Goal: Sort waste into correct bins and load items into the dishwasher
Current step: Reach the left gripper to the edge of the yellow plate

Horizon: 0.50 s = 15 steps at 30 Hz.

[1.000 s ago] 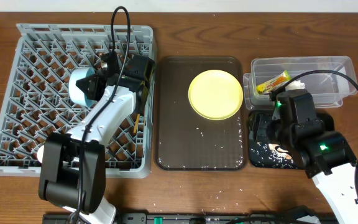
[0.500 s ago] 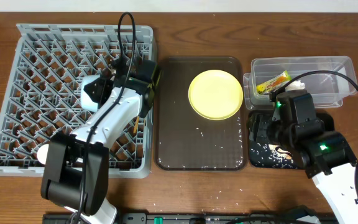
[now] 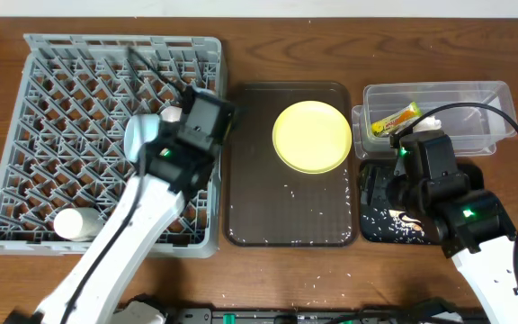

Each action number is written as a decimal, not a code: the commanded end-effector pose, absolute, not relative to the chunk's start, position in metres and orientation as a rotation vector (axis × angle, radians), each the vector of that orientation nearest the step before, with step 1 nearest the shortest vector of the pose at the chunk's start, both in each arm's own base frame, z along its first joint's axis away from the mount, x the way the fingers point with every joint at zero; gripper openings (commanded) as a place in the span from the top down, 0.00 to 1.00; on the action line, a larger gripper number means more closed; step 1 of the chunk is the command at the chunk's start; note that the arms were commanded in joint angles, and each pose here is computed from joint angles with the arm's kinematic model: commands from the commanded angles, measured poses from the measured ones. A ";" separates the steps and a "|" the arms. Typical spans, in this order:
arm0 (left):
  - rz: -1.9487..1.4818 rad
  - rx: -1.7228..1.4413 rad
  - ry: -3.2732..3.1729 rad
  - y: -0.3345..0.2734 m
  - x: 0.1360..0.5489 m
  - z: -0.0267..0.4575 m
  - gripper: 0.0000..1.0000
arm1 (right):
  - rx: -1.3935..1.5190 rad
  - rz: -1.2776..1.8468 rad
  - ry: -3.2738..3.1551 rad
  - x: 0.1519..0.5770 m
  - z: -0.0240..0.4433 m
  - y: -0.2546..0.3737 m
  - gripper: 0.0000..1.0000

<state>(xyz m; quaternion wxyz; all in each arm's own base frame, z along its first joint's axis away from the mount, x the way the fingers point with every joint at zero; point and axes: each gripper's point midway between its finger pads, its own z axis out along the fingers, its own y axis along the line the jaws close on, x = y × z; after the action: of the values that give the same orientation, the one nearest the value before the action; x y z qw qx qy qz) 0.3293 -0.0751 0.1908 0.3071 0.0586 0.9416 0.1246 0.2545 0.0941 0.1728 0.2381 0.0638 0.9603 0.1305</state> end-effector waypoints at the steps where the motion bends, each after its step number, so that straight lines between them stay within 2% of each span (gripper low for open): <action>1: -0.307 0.315 2.509 -0.150 0.298 0.215 0.33 | 0.069 0.388 2.634 0.254 0.174 0.103 0.36; 5: -0.670 0.442 2.416 -0.193 0.278 0.244 0.21 | 0.048 0.385 2.653 0.256 0.168 0.107 0.38; 8: -0.730 0.466 2.408 -0.201 0.278 0.245 0.21 | 0.151 0.415 2.653 0.265 0.164 0.111 0.43; 15: -0.733 0.365 2.569 -0.207 0.289 0.205 0.27 | 0.208 0.396 2.729 0.280 0.135 0.116 0.44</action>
<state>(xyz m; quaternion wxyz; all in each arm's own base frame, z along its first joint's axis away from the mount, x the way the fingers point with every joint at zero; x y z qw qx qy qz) 0.2893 -0.1966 0.2148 0.2595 0.1512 0.9224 -0.2428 0.2781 0.1099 0.1445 0.2042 0.0673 0.9666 0.1398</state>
